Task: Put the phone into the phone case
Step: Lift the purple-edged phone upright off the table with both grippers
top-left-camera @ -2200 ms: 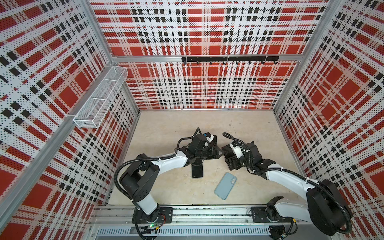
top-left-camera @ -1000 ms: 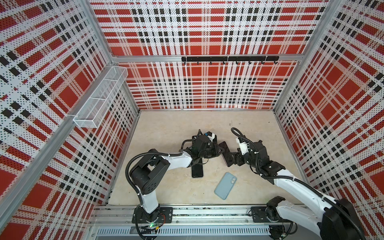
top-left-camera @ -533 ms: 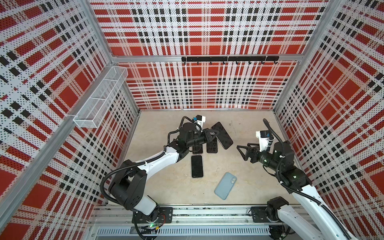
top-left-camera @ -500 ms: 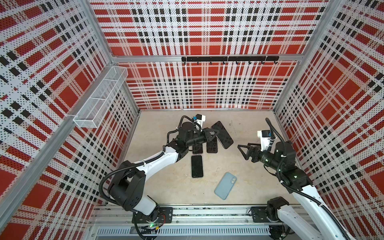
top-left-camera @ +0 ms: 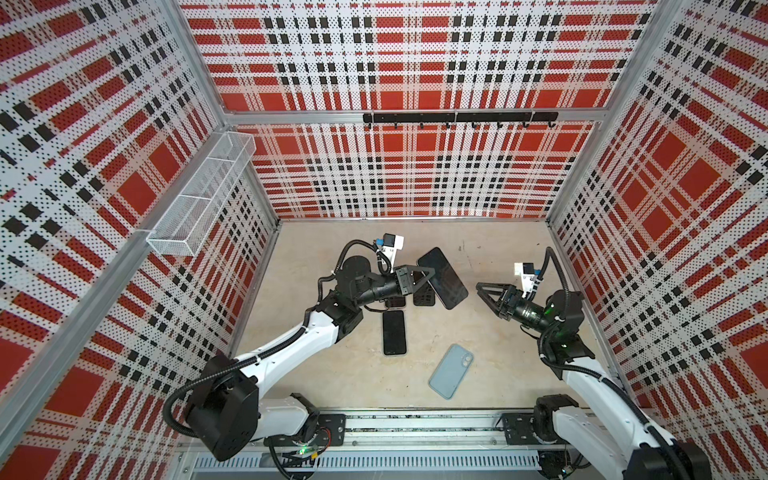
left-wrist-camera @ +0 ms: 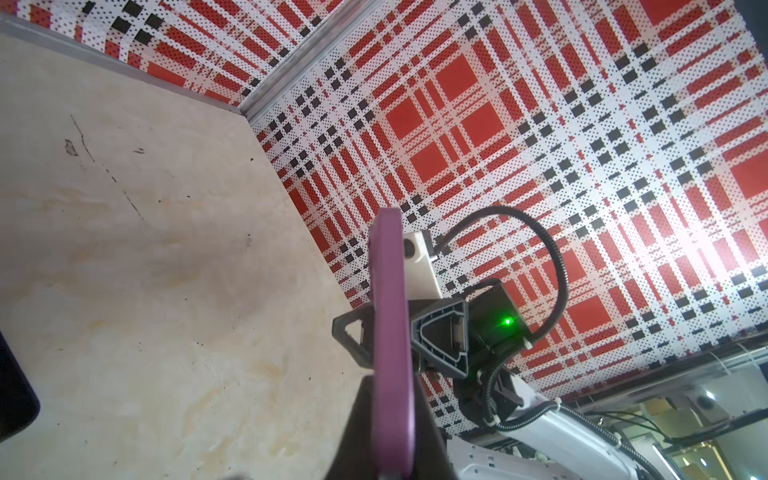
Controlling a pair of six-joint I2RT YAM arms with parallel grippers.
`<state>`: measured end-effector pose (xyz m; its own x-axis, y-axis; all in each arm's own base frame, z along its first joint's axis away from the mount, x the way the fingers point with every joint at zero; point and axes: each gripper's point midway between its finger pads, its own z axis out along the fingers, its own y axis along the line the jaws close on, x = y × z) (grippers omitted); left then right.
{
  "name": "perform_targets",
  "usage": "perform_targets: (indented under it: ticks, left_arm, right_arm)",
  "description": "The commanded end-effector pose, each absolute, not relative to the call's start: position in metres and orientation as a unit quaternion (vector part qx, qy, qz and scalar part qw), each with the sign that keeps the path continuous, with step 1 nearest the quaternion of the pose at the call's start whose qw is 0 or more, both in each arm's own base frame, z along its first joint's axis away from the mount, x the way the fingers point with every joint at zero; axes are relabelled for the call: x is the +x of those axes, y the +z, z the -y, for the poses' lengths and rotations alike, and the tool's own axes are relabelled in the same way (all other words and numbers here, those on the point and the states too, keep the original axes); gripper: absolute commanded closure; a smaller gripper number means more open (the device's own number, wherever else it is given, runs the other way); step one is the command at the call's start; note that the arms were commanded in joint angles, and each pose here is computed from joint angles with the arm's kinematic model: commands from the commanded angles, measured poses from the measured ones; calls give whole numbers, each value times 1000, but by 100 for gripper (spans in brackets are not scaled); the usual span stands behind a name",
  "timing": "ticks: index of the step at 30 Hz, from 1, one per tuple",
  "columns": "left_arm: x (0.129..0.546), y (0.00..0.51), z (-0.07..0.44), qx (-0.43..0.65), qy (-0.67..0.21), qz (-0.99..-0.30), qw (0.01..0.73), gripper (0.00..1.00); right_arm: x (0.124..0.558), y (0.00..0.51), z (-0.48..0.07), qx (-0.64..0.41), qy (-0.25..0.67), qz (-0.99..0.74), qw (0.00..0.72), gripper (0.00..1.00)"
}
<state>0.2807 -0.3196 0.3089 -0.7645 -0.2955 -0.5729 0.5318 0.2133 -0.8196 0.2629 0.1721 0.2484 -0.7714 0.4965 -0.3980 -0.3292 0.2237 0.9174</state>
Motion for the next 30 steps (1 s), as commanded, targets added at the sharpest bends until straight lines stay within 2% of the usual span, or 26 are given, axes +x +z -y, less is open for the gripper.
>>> perform_targets:
  ticks: [1, 8, 18, 22, 26, 29, 30]
  left_arm:
    - [282, 342, 323, 74, -656, -656, 365, 100]
    - [281, 344, 329, 72, -662, -651, 365, 100]
    - [274, 343, 337, 70, -686, -632, 354, 100]
    - [273, 342, 341, 74, -698, -625, 342, 97]
    - [274, 342, 342, 72, -702, -624, 336, 90]
    - [276, 342, 343, 73, -701, -624, 337, 71]
    - [277, 342, 342, 71, -700, -625, 338, 64]
  right_arm:
    - [252, 294, -188, 18, 665, -643, 380, 24]
    - [243, 311, -212, 8, 696, -597, 400, 34]
    - [244, 333, -210, 11, 720, -541, 434, 64]
    - [247, 336, -211, 10, 721, -537, 437, 79]
    - [247, 339, -211, 8, 723, -531, 442, 91]
    - [248, 340, -210, 8, 722, -529, 446, 100]
    - [248, 341, -209, 10, 722, -528, 448, 100]
